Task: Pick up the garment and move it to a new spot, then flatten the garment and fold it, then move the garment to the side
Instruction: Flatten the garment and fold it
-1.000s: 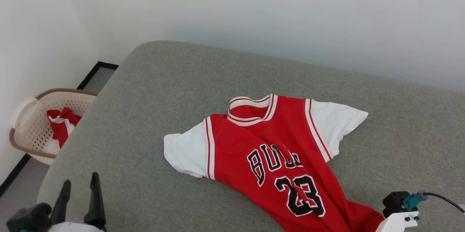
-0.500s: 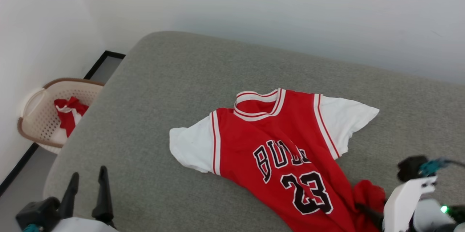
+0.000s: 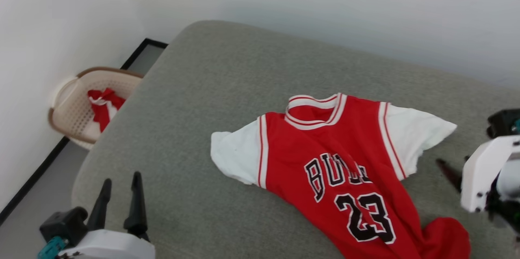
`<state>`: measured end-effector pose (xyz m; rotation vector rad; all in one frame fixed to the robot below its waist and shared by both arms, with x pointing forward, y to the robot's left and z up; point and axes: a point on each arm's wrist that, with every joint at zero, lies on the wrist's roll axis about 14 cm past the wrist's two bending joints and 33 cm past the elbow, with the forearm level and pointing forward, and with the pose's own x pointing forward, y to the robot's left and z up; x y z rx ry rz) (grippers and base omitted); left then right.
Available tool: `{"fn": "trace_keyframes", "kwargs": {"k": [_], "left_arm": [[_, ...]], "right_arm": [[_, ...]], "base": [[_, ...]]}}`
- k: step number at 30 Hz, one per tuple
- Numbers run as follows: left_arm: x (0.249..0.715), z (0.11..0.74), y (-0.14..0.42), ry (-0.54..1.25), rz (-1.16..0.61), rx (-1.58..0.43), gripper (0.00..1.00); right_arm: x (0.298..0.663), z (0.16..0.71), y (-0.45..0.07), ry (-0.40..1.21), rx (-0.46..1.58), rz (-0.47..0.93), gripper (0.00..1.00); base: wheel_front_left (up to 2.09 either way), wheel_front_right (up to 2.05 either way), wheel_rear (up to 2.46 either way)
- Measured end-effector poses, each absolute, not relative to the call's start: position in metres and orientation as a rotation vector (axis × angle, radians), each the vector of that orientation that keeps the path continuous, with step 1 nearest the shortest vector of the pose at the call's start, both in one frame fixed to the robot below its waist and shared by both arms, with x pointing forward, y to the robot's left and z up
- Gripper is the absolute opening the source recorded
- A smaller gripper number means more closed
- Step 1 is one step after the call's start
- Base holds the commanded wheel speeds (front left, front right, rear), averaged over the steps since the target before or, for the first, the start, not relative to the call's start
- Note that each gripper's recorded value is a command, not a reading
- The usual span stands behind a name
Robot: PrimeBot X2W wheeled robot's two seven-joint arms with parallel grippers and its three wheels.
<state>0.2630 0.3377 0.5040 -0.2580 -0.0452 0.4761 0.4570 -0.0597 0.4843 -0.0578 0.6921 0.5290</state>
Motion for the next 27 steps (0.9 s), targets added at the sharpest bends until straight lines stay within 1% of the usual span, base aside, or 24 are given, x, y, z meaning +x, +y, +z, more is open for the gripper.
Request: {"fn": "trace_keyframes", "kwargs": {"k": [12, 18, 23, 27], "left_arm": [[0.267, 0.505, 0.339, -0.075, 0.499, -0.28, 1.0], [0.272, 0.502, 0.337, -0.072, 0.497, -0.282, 1.0], [0.279, 0.498, 0.337, -0.062, 0.502, -0.282, 1.0], [0.284, 0.493, 0.336, -0.049, 0.505, -0.281, 1.0]], "right_arm": [[0.52, 0.471, -0.055, 0.724, -0.112, 0.48, 1.0], [0.547, 0.453, -0.059, 0.766, -0.124, 0.44, 1.0], [0.56, 0.429, -0.056, 0.837, -0.142, 0.428, 1.0], [0.563, 0.404, -0.053, 0.915, -0.153, 0.426, 1.0]], "base": [[0.0, 0.0, 0.0], [0.0, 0.0, 0.0], [0.0, 0.0, 0.0], [0.0, 0.0, 0.0]]}}
